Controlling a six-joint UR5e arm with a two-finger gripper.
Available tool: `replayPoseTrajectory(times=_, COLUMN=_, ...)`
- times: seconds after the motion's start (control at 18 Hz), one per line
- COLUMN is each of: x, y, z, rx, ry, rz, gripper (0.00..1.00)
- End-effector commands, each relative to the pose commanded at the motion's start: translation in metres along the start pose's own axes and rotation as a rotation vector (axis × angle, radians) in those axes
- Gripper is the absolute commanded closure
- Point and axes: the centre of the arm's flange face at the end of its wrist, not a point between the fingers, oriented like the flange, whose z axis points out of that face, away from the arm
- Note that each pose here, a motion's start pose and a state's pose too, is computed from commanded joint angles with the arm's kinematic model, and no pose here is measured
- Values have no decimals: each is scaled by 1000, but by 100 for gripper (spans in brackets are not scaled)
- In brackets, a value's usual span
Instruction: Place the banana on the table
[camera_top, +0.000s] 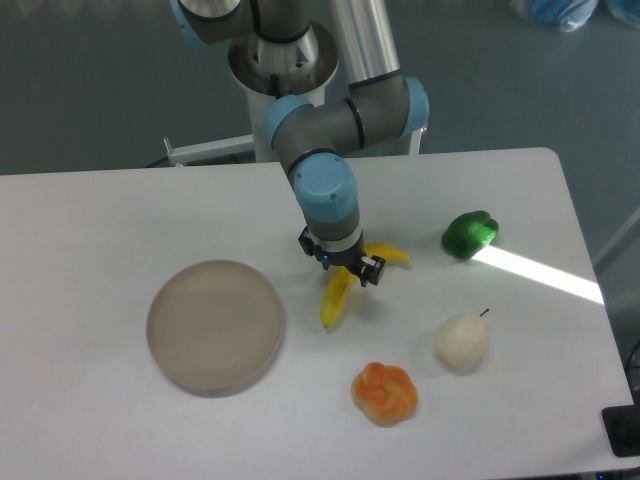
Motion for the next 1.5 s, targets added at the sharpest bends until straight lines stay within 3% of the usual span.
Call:
replayPoseTrajectory(times=0.39, x=-64, y=11, z=-32, rx=48, ry=-73, rz=-92, gripper=0)
replayPoseTrajectory(times=0.67, x=-147, y=19, z=-53, rx=101, ry=-147, rz=-172, gripper=0)
replayPoseTrajectory(times=0.83, x=-183, y=26, z=-57, rx=104, ry=-180, rz=-126, gripper=0)
replayPoseTrajectory(times=1.33, x=-257, y=92, z=-65, rx=82, ry=-233, rz=167, gripper=0)
replayPoseTrajectory(times=1.5, x=-273, y=108, z=-66, rx=75, ry=-248, rz=189, gripper=0)
